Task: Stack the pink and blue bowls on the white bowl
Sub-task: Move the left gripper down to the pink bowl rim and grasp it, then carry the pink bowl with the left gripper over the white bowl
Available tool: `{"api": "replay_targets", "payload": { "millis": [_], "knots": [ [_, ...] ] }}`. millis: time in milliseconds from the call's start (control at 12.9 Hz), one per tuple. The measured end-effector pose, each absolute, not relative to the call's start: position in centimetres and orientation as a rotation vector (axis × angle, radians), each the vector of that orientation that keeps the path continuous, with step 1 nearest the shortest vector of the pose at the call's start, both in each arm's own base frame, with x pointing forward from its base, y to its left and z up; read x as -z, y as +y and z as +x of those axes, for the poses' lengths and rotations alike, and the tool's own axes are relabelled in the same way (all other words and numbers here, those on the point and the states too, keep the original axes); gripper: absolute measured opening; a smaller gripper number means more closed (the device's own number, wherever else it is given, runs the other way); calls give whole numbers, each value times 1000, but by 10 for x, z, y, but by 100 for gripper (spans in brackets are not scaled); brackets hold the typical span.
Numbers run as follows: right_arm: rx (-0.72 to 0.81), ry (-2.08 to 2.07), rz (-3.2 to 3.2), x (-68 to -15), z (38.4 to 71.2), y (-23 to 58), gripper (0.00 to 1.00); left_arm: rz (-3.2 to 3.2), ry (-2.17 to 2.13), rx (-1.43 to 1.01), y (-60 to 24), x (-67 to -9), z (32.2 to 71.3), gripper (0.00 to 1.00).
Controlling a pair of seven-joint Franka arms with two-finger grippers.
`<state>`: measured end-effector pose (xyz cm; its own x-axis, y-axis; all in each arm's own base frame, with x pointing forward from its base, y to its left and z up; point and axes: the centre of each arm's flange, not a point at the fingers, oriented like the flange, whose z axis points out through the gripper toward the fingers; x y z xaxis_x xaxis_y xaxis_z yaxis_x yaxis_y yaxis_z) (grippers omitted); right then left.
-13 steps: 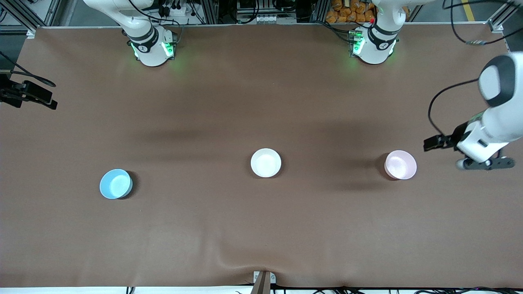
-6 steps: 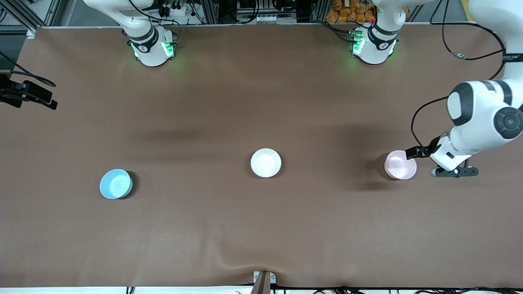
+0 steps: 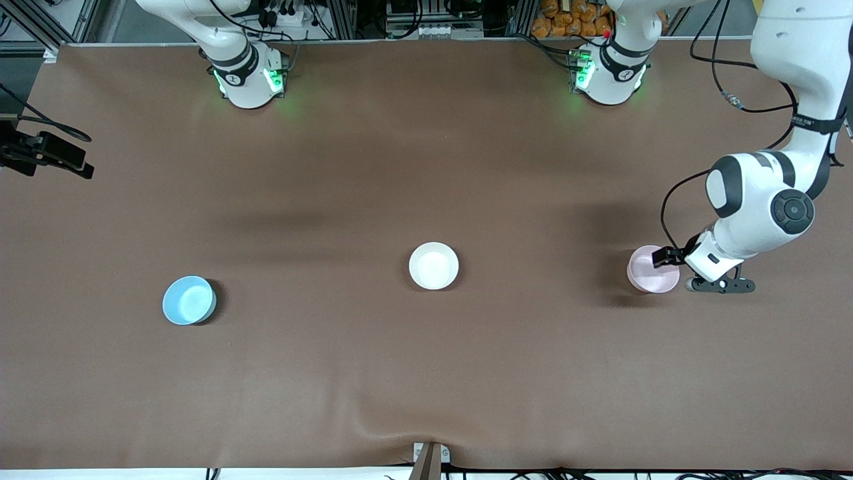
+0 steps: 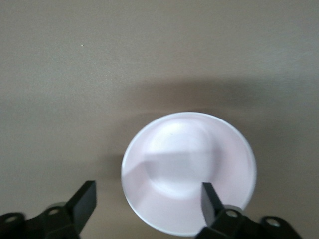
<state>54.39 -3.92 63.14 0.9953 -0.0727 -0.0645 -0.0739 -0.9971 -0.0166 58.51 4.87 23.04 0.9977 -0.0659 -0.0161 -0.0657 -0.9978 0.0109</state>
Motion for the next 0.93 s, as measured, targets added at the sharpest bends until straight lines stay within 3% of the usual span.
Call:
{"api": "replay_targets", "payload": {
  "millis": [77,155,386,464,773,927],
  "knots": [
    [-100,114,-3119,-631,544,-39,100,3128,-115,27,52,-223,585,80],
    [-100,114,-3119,-631,544,-39,100,3127,-119,32,52,-218,584,79],
    [-100,114,-3119,-631,544,-39,100,3127,-115,25,54,-214,585,49],
    [-99,114,-3119,-631,544,-39,100,3127,-114,24,54,-213,585,49],
    [-99,114,-3119,-631,544,-39,100,3126,-119,21,54,-210,585,6],
    [-99,113,-3119,-631,544,-39,100,3126,-141,5,53,-216,588,3]
  ]
}}
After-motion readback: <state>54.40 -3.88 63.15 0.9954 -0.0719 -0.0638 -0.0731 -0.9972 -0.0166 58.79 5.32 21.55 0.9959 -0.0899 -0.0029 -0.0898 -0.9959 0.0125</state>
